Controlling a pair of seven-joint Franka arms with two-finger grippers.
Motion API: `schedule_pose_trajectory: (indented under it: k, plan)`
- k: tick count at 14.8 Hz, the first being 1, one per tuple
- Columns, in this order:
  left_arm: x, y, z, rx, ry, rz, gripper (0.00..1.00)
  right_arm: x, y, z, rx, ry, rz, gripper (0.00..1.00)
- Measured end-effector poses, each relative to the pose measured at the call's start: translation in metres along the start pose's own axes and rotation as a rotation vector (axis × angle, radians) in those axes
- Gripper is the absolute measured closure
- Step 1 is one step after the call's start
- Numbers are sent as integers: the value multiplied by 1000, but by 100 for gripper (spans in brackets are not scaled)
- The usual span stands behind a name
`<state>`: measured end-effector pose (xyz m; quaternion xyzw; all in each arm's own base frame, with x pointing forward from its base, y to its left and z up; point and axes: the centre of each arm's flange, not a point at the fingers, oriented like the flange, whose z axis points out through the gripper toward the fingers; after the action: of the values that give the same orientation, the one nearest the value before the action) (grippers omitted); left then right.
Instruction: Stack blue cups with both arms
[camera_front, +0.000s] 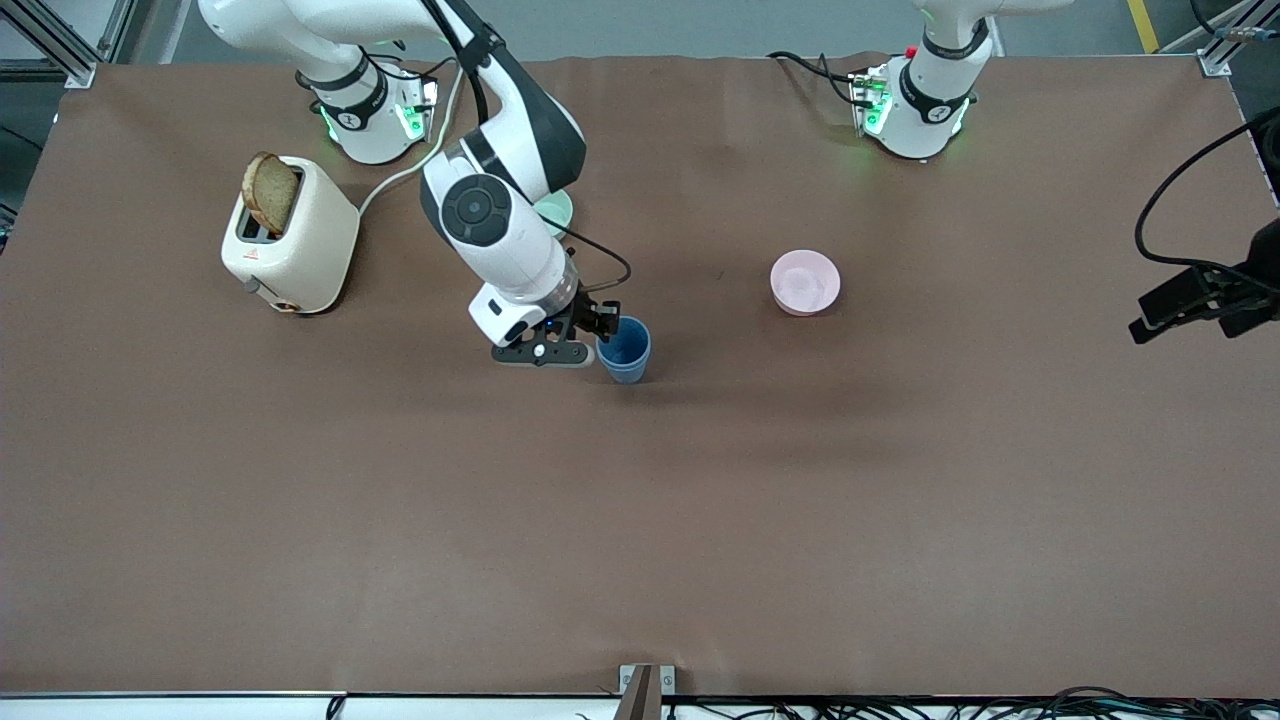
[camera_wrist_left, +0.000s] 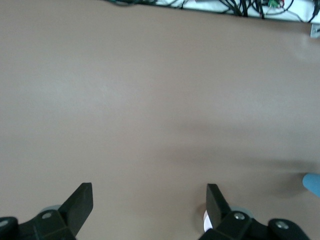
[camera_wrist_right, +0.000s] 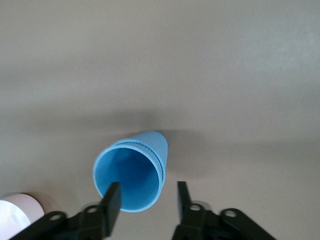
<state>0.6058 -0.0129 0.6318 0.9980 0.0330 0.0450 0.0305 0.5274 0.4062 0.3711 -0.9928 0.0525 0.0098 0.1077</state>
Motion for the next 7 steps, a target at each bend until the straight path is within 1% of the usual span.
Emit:
schedule_pose_trajectory:
  k: [1, 2, 4, 5, 6, 7]
  plan:
    - [-1, 1, 3, 0, -7, 2, 0, 8, 8, -19, 9, 11, 14, 28]
    - [-2, 2, 6, 0, -10, 4, 0, 18, 22, -44, 15, 16, 29, 19]
    - [-5, 3, 12, -2, 8, 6, 0, 45, 71, -107, 29, 33, 42, 1]
    - [-9, 4, 15, -4, 20, 8, 0, 56, 103, -137, 33, 42, 50, 0]
    - [-14, 6, 17, -5, 22, 10, 0, 65, 135, -165, 24, 51, 63, 0]
    - [-19, 7, 17, -5, 24, 10, 0, 71, 169, -190, -10, 68, 78, 0]
